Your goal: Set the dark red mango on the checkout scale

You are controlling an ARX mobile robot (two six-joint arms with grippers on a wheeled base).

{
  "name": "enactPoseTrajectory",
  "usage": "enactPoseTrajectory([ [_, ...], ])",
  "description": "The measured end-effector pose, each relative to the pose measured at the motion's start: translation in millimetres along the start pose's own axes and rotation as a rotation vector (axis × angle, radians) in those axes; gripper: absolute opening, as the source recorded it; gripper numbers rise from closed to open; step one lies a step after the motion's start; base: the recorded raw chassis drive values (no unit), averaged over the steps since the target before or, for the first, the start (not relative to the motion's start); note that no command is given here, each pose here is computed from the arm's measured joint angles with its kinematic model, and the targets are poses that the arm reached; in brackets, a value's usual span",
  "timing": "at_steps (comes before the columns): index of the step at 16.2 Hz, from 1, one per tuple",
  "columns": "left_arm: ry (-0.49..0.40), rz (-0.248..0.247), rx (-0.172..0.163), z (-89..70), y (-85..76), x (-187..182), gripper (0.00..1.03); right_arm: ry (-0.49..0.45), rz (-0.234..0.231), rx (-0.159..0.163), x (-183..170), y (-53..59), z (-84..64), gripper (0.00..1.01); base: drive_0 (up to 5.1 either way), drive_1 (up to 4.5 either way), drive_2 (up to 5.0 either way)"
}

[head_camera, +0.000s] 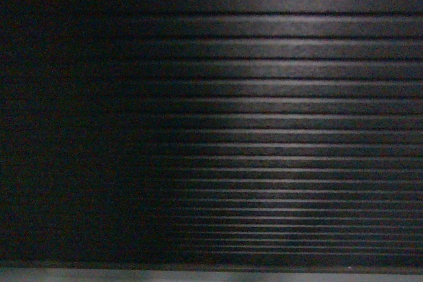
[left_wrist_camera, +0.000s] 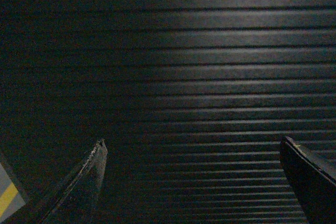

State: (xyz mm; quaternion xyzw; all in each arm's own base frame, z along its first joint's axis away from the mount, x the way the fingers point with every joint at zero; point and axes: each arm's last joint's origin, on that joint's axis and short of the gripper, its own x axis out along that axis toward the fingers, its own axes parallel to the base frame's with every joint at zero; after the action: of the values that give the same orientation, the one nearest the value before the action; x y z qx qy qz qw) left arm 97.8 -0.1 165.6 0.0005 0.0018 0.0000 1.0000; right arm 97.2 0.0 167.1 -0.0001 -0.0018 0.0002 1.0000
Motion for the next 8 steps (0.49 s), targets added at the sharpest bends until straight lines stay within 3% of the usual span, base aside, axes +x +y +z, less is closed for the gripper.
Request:
enactPoseTrajectory([
  [8,0.000,0.000,0.000,0.0,0.0,0.0,0.98,-0.001,0.000,-0.002,0.0,0.0,0.1,0.98,0.0,0.00,0.0],
])
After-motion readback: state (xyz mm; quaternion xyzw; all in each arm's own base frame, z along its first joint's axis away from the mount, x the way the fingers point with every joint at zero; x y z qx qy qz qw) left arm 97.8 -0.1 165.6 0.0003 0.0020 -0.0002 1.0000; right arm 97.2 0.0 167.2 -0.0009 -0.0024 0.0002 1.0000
